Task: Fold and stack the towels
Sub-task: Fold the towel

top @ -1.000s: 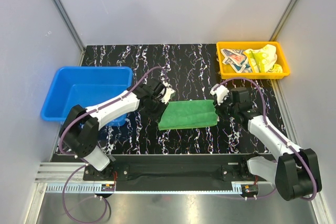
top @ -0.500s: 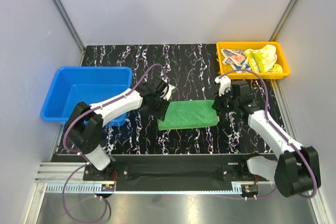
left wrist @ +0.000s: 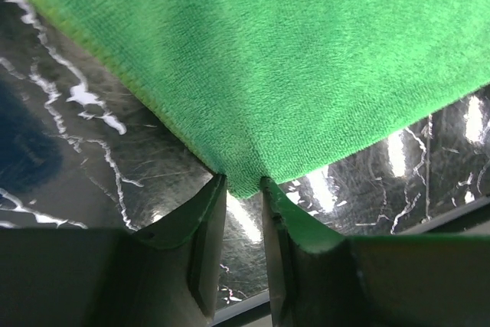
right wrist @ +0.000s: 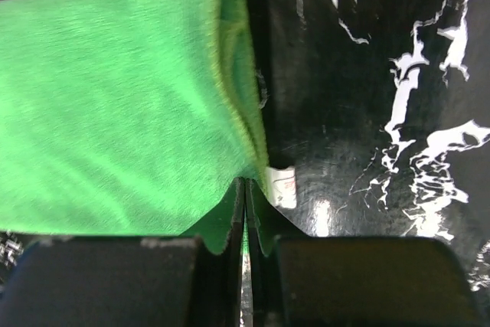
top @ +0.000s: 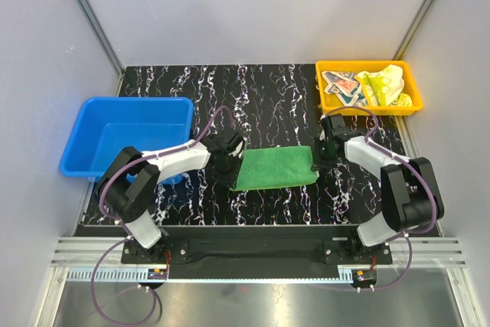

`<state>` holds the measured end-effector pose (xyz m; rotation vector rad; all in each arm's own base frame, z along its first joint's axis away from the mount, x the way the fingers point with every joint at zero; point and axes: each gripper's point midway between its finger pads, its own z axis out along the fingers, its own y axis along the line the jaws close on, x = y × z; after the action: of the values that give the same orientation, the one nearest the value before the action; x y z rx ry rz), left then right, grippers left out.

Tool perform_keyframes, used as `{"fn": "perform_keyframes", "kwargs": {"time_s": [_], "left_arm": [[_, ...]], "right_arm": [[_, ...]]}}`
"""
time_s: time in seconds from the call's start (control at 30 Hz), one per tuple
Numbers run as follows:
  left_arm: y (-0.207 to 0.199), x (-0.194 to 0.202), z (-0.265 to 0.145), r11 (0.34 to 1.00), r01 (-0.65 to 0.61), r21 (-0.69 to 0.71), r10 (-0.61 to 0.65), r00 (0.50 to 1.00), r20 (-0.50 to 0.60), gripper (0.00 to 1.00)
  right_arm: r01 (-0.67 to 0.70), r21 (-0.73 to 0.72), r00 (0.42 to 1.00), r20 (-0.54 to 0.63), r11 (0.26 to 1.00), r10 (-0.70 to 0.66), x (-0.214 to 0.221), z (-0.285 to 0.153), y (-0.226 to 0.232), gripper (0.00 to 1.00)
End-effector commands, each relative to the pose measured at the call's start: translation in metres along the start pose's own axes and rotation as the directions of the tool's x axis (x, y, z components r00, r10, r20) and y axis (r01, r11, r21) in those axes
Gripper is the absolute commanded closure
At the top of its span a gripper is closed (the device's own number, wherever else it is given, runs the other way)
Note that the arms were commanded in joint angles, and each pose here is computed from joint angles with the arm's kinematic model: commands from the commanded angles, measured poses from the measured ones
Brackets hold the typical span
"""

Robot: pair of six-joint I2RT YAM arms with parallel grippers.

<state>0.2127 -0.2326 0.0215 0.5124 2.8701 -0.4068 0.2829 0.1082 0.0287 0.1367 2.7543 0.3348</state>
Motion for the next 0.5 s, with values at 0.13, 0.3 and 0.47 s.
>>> {"fn": "perform_keyframes", "kwargs": {"time_s": [0.13,0.3,0.47], "left_arm": [[0.013,-0.044,-0.042,0.982,0.125,-0.143,-0.102,0.983,0.153,0.51],[0.018,-0.057,-0.040,0.974,0.222,-0.053,-0.210,0.961,0.182,0.45],[0.021,-0.059,-0.024,0.959,0.284,-0.001,-0.279,0.943,0.182,0.45]], "right_arm": [[-0.139,0.121,0.990,0.020,0.983,0.138,-0.007,0.005,-0.018,0.92],[-0.176,0.069,0.983,0.058,0.982,0.173,-0.013,-0.007,-0.007,0.89],[-0.188,-0.025,0.980,0.056,0.982,0.189,-0.021,-0.020,0.014,0.89]]}}
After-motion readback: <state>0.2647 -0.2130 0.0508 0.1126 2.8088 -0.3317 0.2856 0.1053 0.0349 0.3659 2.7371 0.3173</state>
